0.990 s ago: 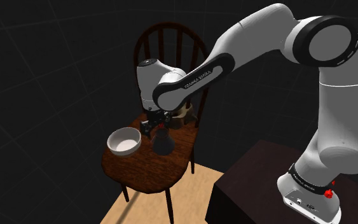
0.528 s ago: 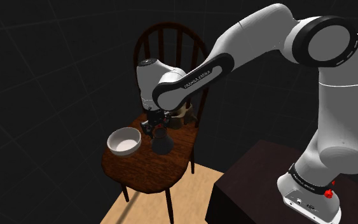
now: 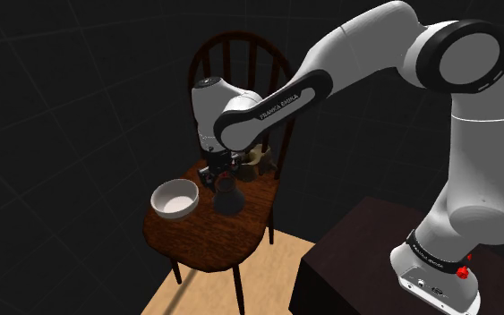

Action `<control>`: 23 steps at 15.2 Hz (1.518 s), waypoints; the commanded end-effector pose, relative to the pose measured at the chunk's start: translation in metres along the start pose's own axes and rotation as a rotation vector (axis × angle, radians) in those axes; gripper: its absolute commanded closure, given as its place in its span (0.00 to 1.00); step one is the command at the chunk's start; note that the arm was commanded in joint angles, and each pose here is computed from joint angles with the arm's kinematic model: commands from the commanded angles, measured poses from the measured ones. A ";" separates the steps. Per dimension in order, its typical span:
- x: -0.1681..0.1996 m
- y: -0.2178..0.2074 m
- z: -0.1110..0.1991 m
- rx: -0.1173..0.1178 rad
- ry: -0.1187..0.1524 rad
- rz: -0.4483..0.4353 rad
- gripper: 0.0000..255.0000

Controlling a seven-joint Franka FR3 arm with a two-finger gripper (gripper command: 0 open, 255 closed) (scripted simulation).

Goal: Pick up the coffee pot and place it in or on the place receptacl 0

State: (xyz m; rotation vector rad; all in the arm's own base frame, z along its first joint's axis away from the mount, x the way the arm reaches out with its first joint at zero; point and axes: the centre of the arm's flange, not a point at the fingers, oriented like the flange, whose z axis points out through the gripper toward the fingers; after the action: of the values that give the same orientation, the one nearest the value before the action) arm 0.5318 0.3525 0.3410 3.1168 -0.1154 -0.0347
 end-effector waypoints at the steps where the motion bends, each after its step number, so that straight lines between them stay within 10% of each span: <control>1: -0.001 0.000 -0.011 0.000 0.000 0.000 1.00; 23: -0.003 0.003 -0.127 0.000 0.000 0.000 1.00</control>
State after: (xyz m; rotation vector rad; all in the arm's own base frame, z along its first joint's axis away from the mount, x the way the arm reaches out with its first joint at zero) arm 0.5304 0.3536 0.4616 3.1168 -0.1150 -0.0348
